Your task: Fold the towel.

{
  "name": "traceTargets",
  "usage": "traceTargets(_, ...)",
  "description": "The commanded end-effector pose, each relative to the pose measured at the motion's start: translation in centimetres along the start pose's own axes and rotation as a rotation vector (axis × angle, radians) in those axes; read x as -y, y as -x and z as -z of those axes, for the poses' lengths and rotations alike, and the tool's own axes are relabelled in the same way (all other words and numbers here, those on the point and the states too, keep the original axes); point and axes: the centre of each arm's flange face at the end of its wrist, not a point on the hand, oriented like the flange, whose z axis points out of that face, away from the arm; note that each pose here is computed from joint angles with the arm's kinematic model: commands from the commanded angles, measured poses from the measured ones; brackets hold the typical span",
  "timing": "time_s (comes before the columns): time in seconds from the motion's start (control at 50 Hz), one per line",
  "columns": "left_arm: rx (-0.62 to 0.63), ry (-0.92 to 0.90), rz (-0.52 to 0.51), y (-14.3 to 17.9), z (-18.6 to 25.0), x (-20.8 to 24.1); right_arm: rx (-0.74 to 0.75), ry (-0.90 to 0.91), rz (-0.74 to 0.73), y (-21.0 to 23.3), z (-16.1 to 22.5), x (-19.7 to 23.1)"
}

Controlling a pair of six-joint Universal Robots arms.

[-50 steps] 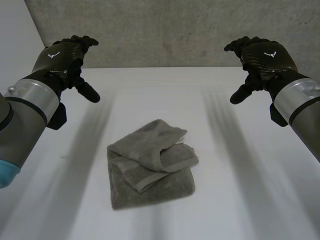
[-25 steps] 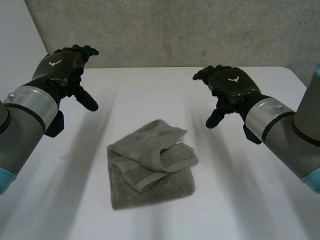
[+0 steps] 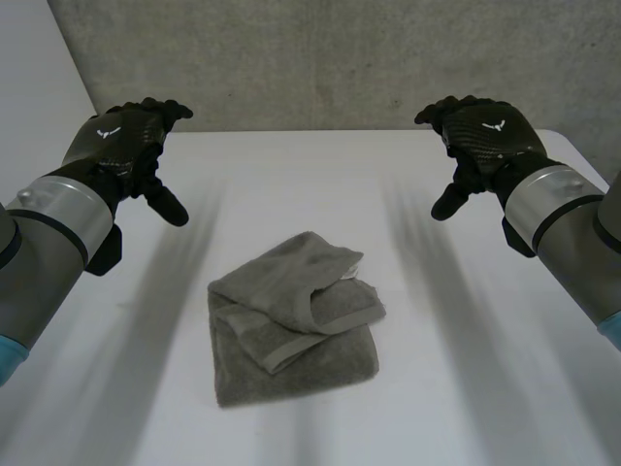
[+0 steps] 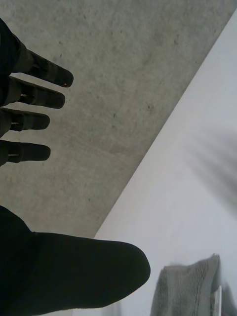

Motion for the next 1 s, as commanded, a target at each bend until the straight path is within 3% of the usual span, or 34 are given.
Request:
traceTargets(0.02,-0.001,0.010,-0.016,-0.02,0.13,-0.21,-0.139,-0.053,0.015,-2.86,0.10,1.62)
traceTargets(1.0,-0.003,0.014,-0.014,-0.07,0.25,-0.30,-0.132,-0.052,0.025,-2.57,0.08,1.53)
